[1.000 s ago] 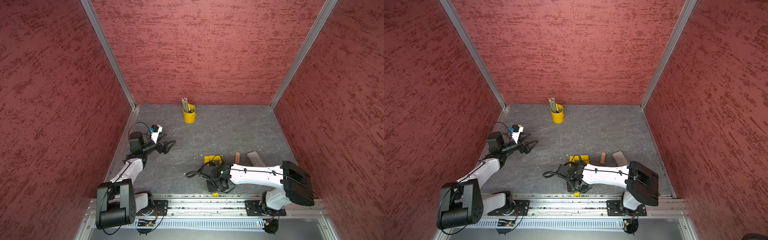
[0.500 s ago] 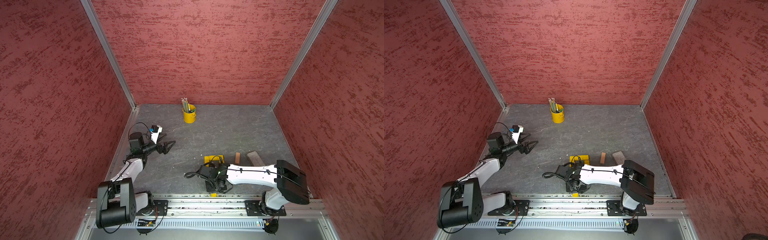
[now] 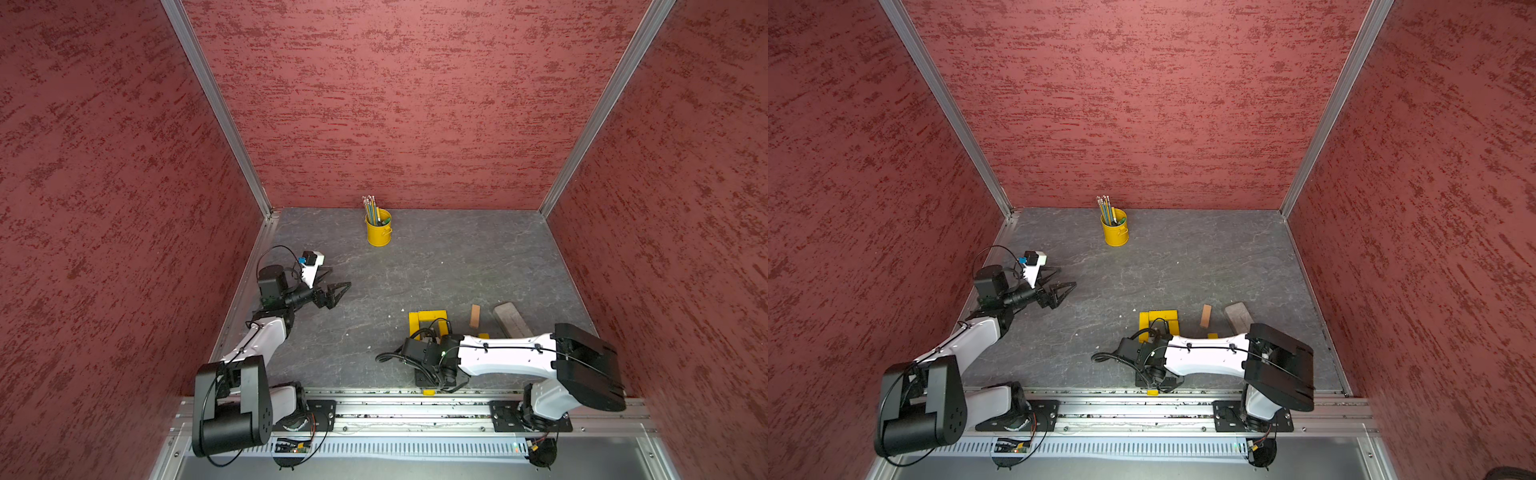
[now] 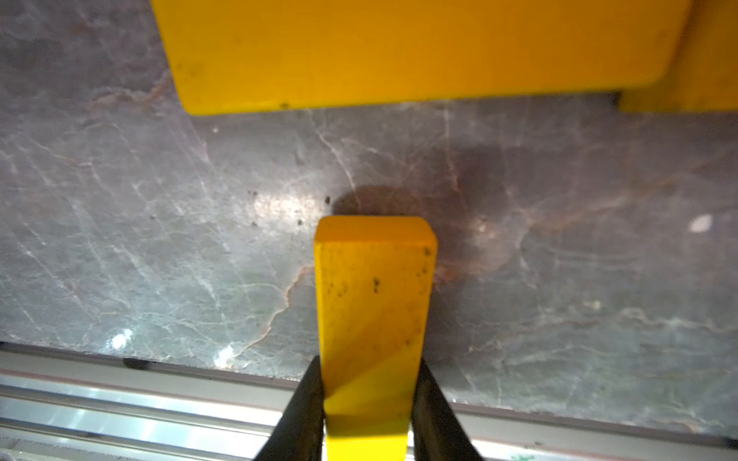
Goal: Assemble the number 8 with building blocks
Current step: Assemble the building block at the center of the board.
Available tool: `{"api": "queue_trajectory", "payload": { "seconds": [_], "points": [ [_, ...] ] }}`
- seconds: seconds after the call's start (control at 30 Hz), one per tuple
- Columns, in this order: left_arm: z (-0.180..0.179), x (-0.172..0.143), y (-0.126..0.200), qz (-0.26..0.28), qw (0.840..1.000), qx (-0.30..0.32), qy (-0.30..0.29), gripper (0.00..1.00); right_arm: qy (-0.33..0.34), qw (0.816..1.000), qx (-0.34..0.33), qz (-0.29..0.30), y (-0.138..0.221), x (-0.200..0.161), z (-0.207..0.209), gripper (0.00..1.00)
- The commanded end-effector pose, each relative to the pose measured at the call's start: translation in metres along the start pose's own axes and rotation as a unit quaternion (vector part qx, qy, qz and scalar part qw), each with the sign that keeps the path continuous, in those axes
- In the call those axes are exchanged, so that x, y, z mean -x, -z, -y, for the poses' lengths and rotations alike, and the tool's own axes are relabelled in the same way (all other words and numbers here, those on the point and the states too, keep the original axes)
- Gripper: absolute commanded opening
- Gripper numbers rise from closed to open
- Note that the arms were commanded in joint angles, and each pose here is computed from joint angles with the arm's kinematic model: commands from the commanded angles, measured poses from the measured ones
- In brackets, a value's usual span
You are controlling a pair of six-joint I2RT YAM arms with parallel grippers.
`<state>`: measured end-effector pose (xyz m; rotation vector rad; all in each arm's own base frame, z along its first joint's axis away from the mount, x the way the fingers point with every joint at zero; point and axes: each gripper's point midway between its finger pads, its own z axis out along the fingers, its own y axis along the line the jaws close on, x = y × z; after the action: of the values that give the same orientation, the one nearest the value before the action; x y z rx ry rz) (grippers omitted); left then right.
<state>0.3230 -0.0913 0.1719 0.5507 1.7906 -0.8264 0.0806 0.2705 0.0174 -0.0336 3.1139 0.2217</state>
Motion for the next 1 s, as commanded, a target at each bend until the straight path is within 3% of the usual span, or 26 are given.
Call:
{"api": "queue_trajectory", "payload": {
  "seconds": [0.0,0.33,0.97],
  "points": [
    [0.0,0.003,0.003,0.007,1.0,0.002,-0.013,1.0,0.005,1.0,0.004,0.016,-0.016,0.003,-0.007,0.24],
    [-0.001,0.003,0.004,0.007,1.0,0.003,-0.012,1.0,0.006,1.0,-0.011,0.022,-0.019,0.006,-0.011,0.24],
    [-0.002,0.003,0.004,0.007,1.0,0.005,-0.012,1.0,0.015,0.998,0.031,0.051,-0.002,0.016,-0.042,0.24]
  ]
}}
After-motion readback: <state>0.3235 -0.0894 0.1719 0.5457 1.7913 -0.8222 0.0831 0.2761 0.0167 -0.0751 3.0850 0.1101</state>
